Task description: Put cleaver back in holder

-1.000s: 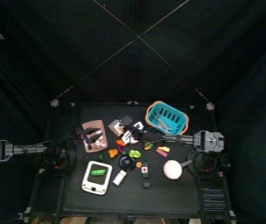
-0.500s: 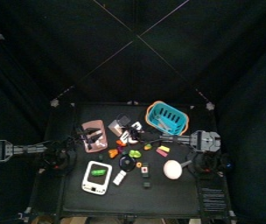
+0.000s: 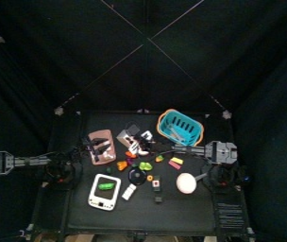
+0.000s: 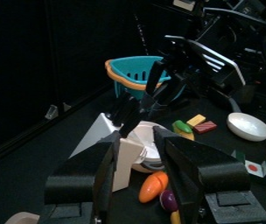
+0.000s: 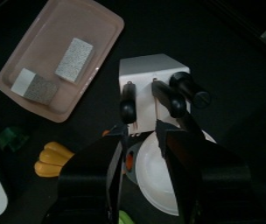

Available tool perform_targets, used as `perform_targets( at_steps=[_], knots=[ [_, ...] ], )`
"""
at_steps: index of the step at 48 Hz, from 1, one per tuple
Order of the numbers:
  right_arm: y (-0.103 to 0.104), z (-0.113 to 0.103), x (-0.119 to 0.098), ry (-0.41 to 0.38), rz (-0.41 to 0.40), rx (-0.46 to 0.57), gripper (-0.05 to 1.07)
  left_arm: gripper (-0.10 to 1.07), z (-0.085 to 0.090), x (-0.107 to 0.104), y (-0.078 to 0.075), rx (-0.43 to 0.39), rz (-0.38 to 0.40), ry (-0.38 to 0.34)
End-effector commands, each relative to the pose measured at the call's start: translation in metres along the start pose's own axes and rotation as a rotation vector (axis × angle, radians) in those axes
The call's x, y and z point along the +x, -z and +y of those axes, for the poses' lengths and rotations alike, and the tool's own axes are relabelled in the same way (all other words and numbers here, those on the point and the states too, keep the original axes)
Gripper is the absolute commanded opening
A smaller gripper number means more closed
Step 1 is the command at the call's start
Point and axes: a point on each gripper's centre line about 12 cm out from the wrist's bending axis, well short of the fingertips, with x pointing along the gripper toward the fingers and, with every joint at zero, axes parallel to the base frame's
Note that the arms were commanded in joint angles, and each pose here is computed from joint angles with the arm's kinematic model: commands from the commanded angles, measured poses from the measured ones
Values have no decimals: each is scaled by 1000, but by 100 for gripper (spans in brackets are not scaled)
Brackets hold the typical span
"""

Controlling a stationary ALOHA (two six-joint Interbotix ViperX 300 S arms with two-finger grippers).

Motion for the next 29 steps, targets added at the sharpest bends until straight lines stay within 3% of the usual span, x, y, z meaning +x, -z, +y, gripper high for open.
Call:
perform_targets(
  at_steps=[1,29],
  knots=[
    [-17,2,-13,-21,-47,17,72,77,0,2,-5,2,-15,-2],
    [-12,4,-15,-24,-37,6,72,77,0,1,-2,3,-8,-1]
  ],
)
